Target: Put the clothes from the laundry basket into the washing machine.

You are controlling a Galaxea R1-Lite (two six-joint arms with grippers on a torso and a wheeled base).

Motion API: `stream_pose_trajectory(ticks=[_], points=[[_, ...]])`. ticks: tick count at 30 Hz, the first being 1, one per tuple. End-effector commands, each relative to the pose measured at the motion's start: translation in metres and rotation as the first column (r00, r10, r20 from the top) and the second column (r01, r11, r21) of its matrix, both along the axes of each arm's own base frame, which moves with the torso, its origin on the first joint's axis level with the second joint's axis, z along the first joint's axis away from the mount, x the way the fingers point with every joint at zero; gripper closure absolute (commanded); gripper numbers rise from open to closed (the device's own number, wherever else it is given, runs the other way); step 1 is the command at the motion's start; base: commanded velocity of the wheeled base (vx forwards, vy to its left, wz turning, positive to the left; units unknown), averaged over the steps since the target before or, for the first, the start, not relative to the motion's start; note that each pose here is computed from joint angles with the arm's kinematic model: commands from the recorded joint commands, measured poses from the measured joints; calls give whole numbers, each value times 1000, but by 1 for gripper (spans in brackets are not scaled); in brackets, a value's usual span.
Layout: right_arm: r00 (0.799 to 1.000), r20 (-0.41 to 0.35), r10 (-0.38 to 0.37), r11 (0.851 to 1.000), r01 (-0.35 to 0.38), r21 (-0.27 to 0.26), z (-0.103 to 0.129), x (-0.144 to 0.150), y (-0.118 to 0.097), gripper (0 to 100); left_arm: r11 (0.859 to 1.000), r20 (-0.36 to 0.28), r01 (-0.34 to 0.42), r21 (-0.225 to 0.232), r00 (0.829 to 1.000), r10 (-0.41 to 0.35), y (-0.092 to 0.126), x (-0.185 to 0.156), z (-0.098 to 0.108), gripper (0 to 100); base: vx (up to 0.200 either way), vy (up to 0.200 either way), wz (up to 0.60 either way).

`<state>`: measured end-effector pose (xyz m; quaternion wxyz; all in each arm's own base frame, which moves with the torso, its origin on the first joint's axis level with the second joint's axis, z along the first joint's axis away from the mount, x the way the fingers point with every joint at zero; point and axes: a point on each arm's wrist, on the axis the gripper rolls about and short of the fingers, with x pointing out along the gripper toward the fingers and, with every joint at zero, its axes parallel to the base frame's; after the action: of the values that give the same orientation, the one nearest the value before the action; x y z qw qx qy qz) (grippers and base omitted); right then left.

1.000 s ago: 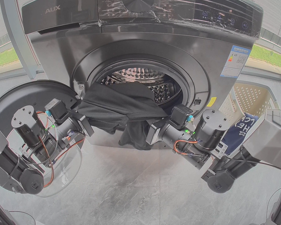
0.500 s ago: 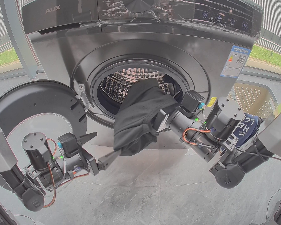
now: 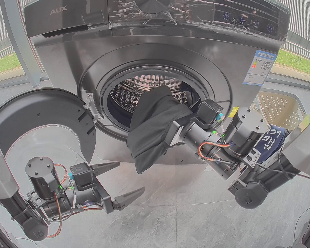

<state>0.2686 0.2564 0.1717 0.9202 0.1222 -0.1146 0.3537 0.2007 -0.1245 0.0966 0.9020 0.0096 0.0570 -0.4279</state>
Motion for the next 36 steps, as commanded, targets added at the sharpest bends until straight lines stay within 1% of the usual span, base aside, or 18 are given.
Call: stream_pose_trajectory(ticks=[1, 2, 3, 6, 12, 16, 19, 22, 26, 31, 32, 35, 36], points=[[999, -18, 34, 999, -34, -7, -7, -7, 11, 100, 999, 73, -5, -45, 997, 8, -7, 12, 15, 0, 0, 0, 0], [998, -21, 52, 999, -52, -7, -8, -11, 16, 100, 998, 88, -10, -59, 996, 15, -9, 16, 19, 0, 0, 0, 0], [998, -21, 52, 999, -52, -7, -8, -11, 16, 100, 998, 88, -10, -59, 996, 15, -9, 16, 19, 0, 0, 0, 0], [998, -38, 51, 999, -51, -6, -13, -18, 26, 100, 997, 104, -8, -75, 994, 16, -12, 20, 23, 0, 0, 0, 0], [996, -42, 85, 996, -85, -5, -10, -31, 34, 100, 998, 78, -9, -58, 997, 14, -20, 32, 11, 0, 0, 0, 0], [994, -51, 96, 995, -97, -12, -10, -37, 33, 100, 998, 83, -28, -64, 996, 33, -28, 46, 7, 0, 0, 0, 0], [992, -62, 110, 994, -111, -19, -13, -42, 35, 100, 997, 89, -49, -65, 995, 54, -36, 58, 2, 0, 0, 0, 0], [990, -67, 121, 992, -123, -20, -15, -46, 38, 100, 996, 101, -51, -72, 993, 58, -42, 65, 2, 0, 0, 0, 0], [989, -67, 132, 991, -134, -17, -14, -49, 41, 100, 994, 121, -72, -88, 989, 82, -47, 75, 4, 0, 0, 0, 0], [989, -79, 126, 992, -127, -4, -14, -52, 42, 100, 989, 137, -107, -103, 983, 120, -56, 84, 3, 0, 0, 0, 0], [989, -80, 126, 992, -127, -5, -14, -52, 42, 100, 988, 138, -111, -104, 983, 125, -56, 85, 3, 100, 0, 0, 0], [989, -80, 124, 992, -124, -2, -14, -51, 41, 100, 986, 145, -124, -115, 979, 140, -58, 87, 5, 100, 0, 0, 0], [990, -80, 115, 993, -116, 0, -13, -49, 39, 100, 983, 157, -132, -126, 976, 152, -58, 88, 9, 100, 0, 0, 0]])
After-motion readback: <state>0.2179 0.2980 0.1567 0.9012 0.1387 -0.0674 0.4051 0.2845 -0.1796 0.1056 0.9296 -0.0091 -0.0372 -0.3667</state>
